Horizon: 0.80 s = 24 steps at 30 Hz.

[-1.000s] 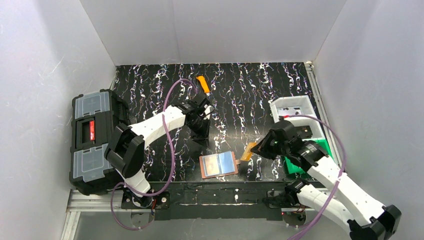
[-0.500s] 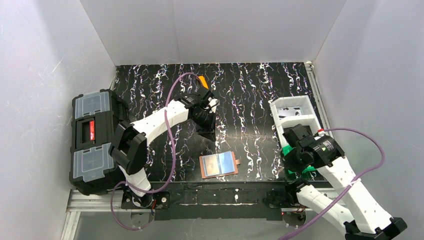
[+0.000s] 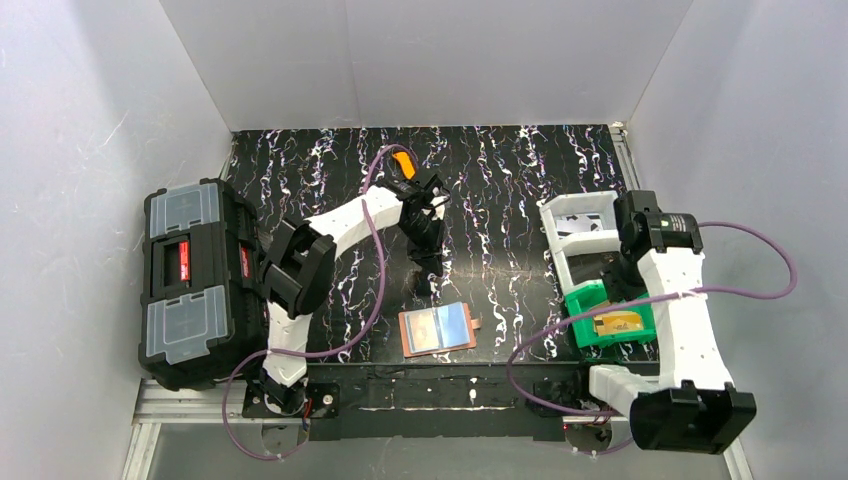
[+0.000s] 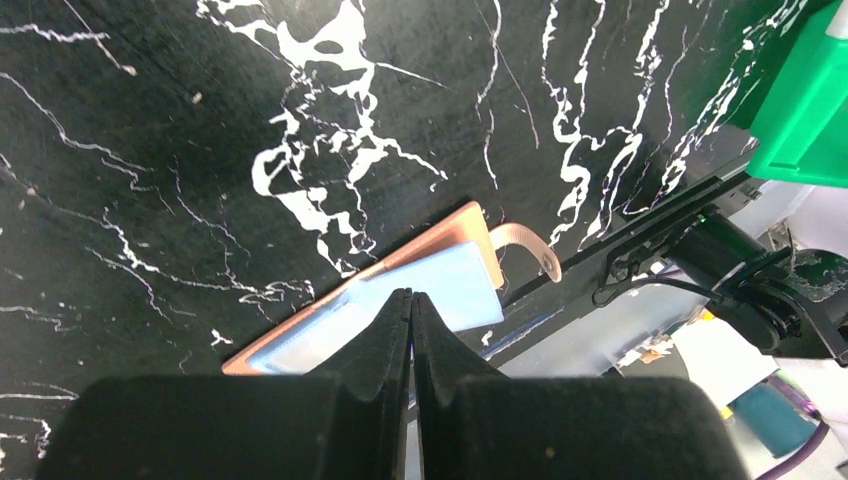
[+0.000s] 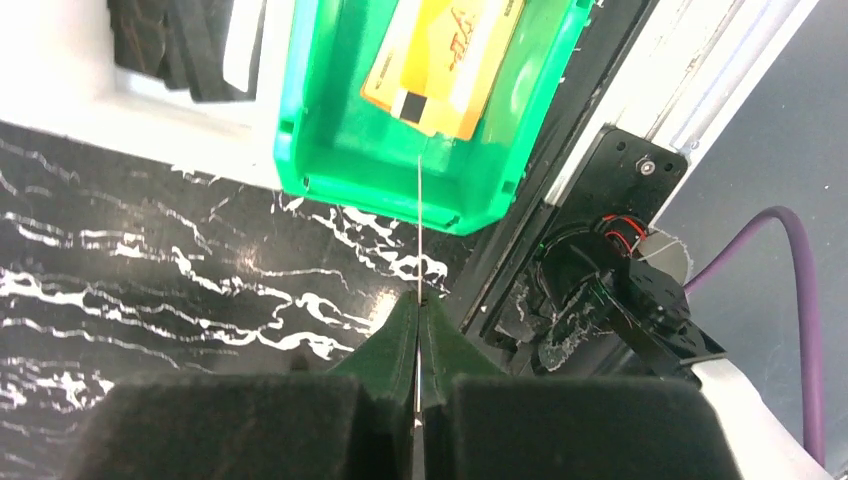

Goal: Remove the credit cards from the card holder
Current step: Place the credit card in the storage box.

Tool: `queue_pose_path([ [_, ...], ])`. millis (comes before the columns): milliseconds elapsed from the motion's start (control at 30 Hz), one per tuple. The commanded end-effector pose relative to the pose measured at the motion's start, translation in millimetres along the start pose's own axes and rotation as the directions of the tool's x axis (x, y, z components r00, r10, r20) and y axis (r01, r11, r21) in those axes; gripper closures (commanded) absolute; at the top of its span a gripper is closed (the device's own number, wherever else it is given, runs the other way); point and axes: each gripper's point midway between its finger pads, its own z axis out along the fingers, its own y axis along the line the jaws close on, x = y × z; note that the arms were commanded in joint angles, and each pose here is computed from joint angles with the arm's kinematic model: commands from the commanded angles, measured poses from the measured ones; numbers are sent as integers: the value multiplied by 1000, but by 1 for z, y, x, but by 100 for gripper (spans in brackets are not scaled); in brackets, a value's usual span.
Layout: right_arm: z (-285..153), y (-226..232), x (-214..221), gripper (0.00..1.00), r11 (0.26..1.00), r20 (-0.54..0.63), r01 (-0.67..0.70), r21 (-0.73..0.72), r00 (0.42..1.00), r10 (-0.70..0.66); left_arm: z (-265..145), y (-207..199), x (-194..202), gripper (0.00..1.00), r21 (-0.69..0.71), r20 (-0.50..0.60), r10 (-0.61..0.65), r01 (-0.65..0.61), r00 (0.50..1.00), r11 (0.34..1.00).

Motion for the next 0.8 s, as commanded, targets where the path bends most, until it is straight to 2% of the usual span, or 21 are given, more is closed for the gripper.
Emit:
queue_pose_path([
  [0,11,5,-20,99,999,23,-2,41,1000,1,-6,-4,-4,100,47,-26,-23,24,999,999],
  [133,26,-7,-25,99,993,30,-20,117,999,16,-3,-3,-4,100,53,-34,-32,34,999,998],
  [333,49,-4,-31,99,997,24,-56,60,998,55,-4,-6,-4,100,65,-23,-28,29,999,997],
  [467,66,2,-28,99,996,-16,-52,71,998,54,-5,-5,-2,100,62,-22,-26,27,999,998],
  [633,78,7,-38,99,997,26,-62,49,998,61,-6,-5,-3,100,61,-14,-24,25,1000,998],
  [767,86,7,-41,99,995,13,-58,84,998,57,-4,-6,-2,100,70,-23,-28,29,999,997],
])
